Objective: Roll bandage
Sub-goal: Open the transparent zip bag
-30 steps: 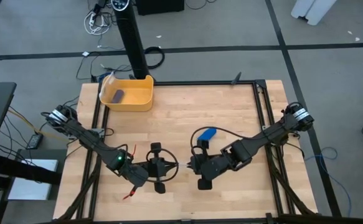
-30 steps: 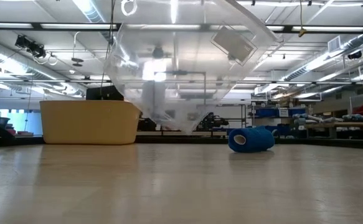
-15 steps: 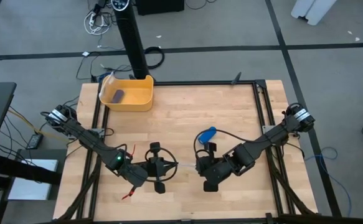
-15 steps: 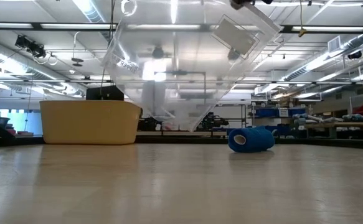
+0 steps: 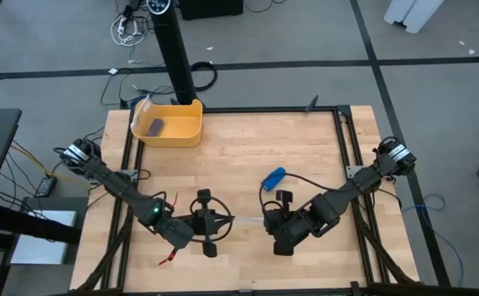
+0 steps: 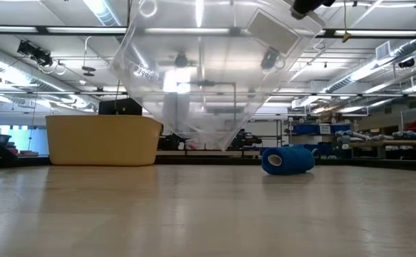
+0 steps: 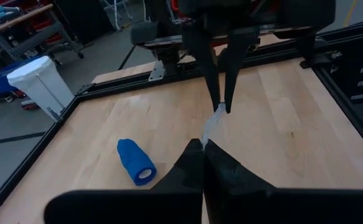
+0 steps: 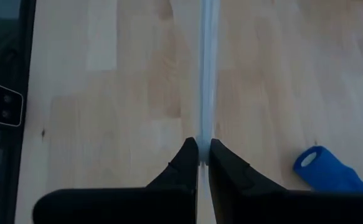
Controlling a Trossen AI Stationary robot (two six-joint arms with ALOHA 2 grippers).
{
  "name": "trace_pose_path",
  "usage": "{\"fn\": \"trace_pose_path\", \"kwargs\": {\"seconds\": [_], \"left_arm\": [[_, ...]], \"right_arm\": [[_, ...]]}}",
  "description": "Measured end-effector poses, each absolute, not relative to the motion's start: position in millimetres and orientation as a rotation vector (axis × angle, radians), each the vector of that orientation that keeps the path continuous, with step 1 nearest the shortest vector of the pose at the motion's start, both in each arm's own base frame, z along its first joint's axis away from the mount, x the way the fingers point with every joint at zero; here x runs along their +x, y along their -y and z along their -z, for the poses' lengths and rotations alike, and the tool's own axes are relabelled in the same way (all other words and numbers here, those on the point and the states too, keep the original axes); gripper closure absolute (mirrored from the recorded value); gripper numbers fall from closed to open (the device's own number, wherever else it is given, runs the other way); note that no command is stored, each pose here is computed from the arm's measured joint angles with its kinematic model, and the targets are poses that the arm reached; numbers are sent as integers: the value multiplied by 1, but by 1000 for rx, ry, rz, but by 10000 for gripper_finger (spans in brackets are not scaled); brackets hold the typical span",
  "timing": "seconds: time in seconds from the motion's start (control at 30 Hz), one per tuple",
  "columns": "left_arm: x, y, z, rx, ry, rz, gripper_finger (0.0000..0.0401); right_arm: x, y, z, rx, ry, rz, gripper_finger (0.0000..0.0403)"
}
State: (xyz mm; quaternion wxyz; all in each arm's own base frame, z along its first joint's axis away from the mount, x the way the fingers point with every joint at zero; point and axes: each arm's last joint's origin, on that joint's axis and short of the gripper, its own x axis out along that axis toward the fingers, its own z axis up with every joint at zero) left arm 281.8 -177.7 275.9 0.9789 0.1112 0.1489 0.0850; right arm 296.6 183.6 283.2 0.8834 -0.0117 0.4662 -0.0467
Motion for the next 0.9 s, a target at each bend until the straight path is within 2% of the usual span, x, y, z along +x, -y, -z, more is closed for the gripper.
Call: {"fn": "trace_pose_path", "kwargs": {"seconds": [0.5, 0.67, 0.8, 0.9], "left_arm": [[281, 179, -276, 227, -297, -172, 401], [279, 178, -277, 168, -295, -196, 401], [277, 177, -261, 96, -283, -190, 401], [277, 177, -257, 38, -236, -135, 401]], "right_arm": [[289, -187, -281, -4, -1002, 137, 375], [282, -192, -280, -33, -1010, 132, 322], [276, -193, -296, -37, -891, 175, 273], [279, -195, -304, -85, -778, 192, 255]]}}
